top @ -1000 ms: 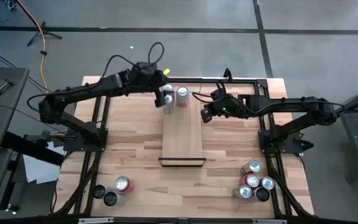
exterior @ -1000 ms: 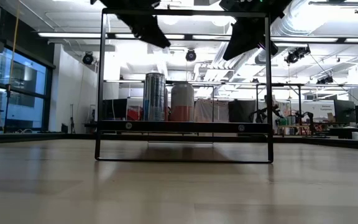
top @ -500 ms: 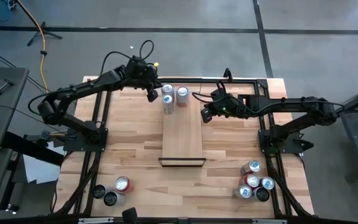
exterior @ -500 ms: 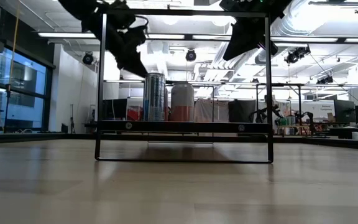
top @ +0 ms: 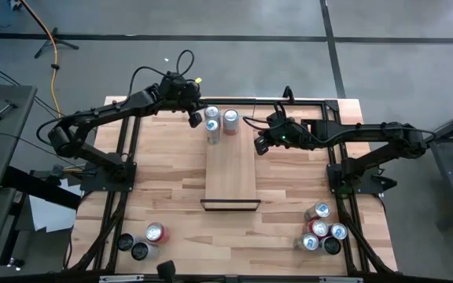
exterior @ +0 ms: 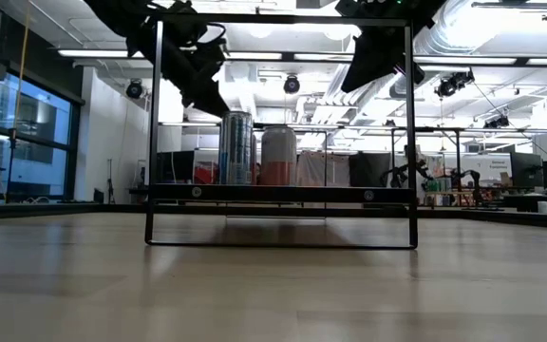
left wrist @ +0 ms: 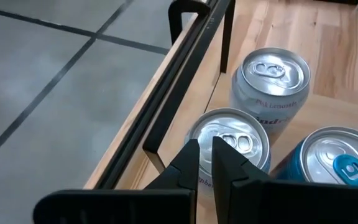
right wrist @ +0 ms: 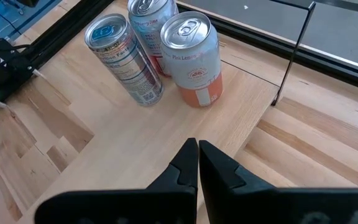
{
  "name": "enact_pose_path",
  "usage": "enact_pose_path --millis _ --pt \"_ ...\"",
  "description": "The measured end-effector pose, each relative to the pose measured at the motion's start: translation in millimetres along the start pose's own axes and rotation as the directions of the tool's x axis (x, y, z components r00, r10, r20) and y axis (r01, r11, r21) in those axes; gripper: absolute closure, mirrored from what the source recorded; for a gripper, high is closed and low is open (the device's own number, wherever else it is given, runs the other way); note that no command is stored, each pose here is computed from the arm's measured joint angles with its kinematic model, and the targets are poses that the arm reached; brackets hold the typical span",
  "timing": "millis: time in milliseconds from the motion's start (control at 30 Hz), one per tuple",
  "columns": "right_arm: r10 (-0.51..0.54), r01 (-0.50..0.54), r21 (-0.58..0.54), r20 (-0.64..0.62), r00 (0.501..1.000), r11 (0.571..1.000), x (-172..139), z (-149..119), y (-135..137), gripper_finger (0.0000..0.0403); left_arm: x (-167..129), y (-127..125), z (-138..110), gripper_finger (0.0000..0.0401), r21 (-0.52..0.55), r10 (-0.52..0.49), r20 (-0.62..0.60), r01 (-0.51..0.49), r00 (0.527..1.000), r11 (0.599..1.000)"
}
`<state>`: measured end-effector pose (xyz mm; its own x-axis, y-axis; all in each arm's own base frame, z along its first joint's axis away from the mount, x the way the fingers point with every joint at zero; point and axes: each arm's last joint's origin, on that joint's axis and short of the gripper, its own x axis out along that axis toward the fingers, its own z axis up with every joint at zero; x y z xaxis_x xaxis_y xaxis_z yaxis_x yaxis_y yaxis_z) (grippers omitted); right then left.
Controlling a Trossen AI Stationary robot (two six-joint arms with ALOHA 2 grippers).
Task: Place canned beverage on shelf
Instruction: Adjust the pink white soda can on the shelf
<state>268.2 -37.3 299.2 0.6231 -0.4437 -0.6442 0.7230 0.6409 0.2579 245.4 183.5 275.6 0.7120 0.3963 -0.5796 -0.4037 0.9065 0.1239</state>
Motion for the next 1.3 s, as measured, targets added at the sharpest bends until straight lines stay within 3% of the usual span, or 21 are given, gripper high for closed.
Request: enact_pose_path --millis 100,233,333,700,1300 --pt "0.000 0.000 0.000 0.000 1.000 1.000 0.0 0.0 0.0 0.0403 0.4 -4.1 0.9 0.0401 0.034 -0.017 0.003 0.016 1.000 0.999" --pt "-0.002 0.002 0.000 0.002 1.000 1.000 0.0 0.0 -0.1 0.0403 1.5 -15.8 3.7 0.0401 0.193 -0.023 0.004 0.022 1.000 0.981" --pt "-0.002 0.002 0.000 0.002 1.000 1.000 0.0 0.0 -0.1 0.0403 1.8 -19.8 6.4 0.0401 0.251 -0.007 0.020 0.002 1.000 0.968" --pt "-0.002 0.002 0.010 0.002 1.000 1.000 0.0 0.1 0.0 0.0403 15.7 -15.4 -1.5 0.0401 0.174 0.000 -0.033 0.006 0.999 0.985" --pt "-0.002 0.002 0.016 0.003 1.000 1.000 0.0 0.1 0.0 0.0403 20.2 -31.8 -0.6 0.0401 0.191 -0.059 -0.040 0.065 0.997 0.979"
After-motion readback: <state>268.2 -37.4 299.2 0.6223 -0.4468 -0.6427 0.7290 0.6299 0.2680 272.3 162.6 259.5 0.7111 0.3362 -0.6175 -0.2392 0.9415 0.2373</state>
